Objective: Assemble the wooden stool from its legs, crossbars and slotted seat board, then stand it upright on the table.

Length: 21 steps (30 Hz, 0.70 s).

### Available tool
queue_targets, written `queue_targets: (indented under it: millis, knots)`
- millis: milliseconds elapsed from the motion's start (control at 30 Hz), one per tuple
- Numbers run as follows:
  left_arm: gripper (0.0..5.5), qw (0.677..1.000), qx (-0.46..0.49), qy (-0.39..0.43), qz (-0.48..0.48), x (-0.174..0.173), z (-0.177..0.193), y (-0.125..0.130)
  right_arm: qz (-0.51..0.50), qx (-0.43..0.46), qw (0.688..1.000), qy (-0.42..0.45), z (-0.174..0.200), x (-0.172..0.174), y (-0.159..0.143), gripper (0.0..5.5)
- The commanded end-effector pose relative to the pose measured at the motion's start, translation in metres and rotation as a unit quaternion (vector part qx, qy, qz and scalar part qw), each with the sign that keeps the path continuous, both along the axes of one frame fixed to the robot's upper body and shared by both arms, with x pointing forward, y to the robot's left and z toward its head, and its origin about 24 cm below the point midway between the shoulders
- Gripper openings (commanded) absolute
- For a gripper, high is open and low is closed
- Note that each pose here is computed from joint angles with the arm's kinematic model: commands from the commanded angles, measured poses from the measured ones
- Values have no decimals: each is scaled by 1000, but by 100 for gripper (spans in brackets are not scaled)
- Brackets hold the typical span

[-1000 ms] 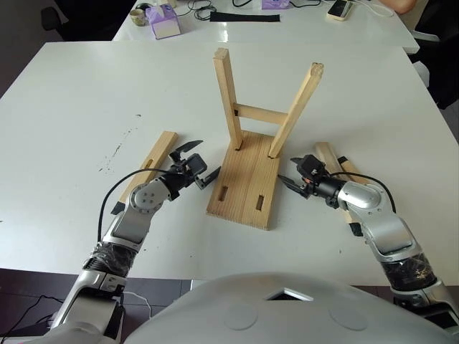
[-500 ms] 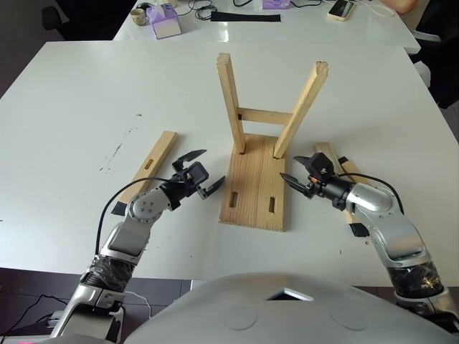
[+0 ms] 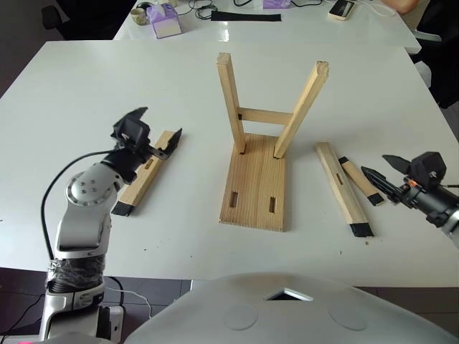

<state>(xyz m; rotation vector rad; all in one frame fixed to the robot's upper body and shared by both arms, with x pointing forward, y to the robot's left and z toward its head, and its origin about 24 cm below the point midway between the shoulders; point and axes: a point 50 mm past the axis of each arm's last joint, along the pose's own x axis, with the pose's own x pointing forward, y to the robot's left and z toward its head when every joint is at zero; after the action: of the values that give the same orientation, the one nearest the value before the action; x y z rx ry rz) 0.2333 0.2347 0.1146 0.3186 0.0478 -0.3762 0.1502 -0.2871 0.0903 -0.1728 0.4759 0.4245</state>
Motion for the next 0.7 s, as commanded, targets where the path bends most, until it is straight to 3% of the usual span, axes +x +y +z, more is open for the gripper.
queue_targets:
  millis: [33, 167, 467, 633, 700]
  knots:
    - [470, 999, -32, 27, 12, -2, -4, -8, -1, 1, 1000, 30, -13, -8, -13, 289]
    - [431, 998, -32, 48, 23, -4, -12, -12, -1, 2, 999, 39, -23, -8, -17, 239]
    - [428, 998, -26, 56, 18, 4, -14, -16, -1, 3, 999, 47, -35, -9, -14, 237]
    - [425, 998, -24, 62, 13, 3, -18, -22, 15, -12, 999, 46, -41, -7, -8, 305]
    - [425, 998, -22, 63, 11, 3, -19, -23, 20, -14, 999, 47, -44, -6, -7, 308]
